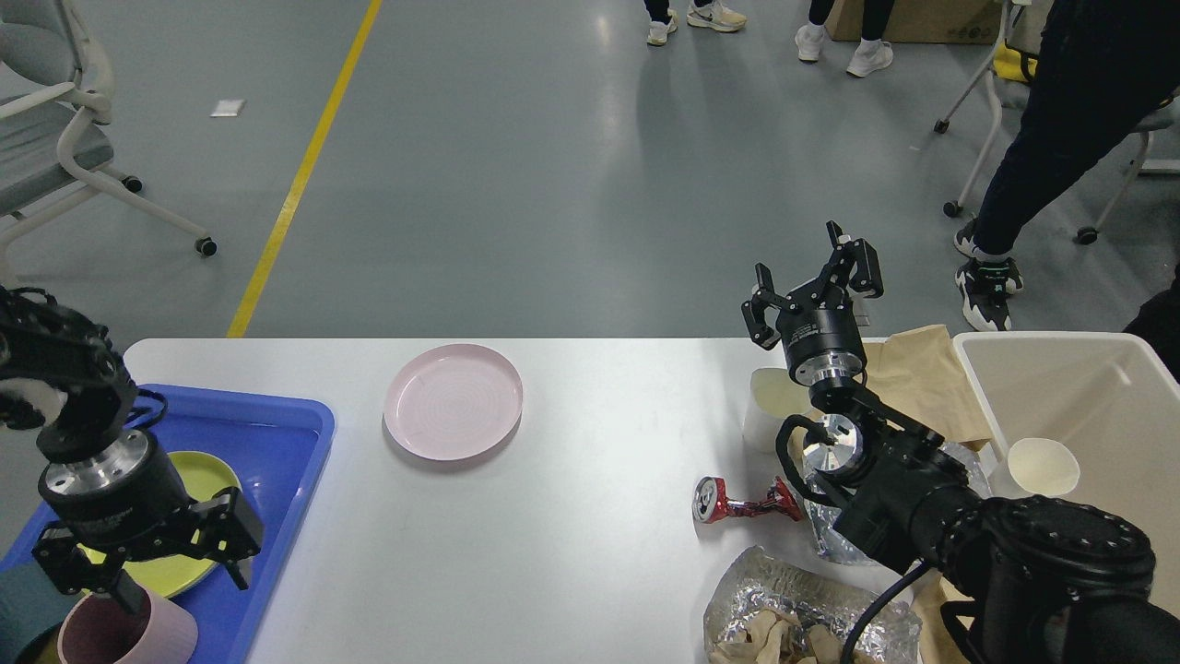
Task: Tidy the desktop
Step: 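Open the left gripper and lift it off the pink mug, then move the left gripper toward the pink plate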
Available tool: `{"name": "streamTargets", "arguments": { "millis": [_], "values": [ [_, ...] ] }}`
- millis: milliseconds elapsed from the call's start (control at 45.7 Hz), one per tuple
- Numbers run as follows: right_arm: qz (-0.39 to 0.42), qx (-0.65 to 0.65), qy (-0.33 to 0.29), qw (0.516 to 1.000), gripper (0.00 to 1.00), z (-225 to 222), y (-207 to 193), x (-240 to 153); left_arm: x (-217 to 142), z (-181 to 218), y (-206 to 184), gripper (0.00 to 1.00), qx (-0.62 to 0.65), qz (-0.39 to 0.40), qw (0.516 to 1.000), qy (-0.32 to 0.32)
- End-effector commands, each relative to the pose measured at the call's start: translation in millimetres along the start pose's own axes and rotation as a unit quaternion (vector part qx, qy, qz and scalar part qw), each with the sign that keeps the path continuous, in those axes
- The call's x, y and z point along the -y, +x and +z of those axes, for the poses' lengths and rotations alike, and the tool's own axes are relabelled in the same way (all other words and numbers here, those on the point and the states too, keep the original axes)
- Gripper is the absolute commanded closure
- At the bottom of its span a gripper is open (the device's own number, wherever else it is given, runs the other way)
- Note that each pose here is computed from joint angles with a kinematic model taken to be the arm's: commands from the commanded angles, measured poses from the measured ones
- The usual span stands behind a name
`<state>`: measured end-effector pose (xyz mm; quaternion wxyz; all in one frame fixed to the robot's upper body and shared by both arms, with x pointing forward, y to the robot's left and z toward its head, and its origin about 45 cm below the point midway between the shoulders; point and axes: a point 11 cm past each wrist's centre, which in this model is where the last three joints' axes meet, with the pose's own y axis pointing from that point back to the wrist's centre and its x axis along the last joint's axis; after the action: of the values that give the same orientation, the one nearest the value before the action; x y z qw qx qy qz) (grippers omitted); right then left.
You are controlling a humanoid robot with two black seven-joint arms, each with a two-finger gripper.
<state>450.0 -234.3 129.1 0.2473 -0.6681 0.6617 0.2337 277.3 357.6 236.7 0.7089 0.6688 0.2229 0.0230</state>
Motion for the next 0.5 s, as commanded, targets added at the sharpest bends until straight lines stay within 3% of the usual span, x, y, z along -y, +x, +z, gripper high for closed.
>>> {"name": "streamTargets", "arguments": {
  "millis": [0,329,482],
  "values": [
    [0.000,0.000,0.000,1.000,0.00,0,0,0,-39,23,-3,0.04,0.028,-0.005,0.998,-0.051],
    [0.000,0.000,0.000,1.000,0.00,0,0,0,-180,75,-7,0.04,0.096,0.171,0.975,-0.108],
    [0.000,0.000,0.000,1.000,0.00,0,0,0,-178,79,-3,0.05,0.097,0.170,0.975,-0.103]
  ]
}}
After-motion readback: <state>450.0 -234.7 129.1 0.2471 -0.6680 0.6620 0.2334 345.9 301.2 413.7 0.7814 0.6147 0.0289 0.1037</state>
